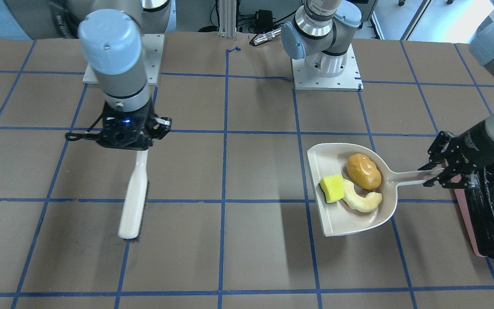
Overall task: Sweep and dump trash into bin
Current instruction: 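Carry the dustpan over the black bin with the left while the right withdraws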
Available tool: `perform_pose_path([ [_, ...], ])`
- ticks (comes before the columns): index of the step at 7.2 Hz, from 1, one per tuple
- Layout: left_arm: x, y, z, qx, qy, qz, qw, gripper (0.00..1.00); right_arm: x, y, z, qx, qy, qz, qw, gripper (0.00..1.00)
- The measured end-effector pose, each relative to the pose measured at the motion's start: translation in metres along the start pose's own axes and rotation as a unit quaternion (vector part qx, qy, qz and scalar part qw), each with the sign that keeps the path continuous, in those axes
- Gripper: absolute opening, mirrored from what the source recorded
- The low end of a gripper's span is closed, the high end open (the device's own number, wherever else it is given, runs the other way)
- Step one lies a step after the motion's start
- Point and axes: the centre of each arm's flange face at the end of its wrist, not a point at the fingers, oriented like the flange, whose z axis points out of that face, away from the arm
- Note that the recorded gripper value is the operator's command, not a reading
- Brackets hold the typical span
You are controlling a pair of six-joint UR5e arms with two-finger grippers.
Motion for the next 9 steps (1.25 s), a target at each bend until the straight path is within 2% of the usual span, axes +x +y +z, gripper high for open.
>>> perform_pose_path([
  [2,0.005,-0.062,-0.029,0.004,0.010,-0.008,0.9999,0.00,0.083,-0.023,-0.004,0.002,-0.001,-0.002,1.0000,0.00],
  [4,0.000,-0.128,-0.051,0.018,0.018,-0.025,0.9994,0.00,0.122,-0.034,-0.009,0.011,-0.001,-0.009,0.9999,0.00],
  [6,-0.009,-0.176,-0.069,0.036,0.012,-0.034,0.9987,0.00,0.181,-0.040,0.000,0.002,-0.002,-0.047,0.9989,0.00],
  [9,-0.018,-0.250,-0.108,0.029,-0.001,-0.025,0.9993,0.00,0.228,-0.049,0.022,-0.014,0.019,-0.064,0.9977,0.00],
])
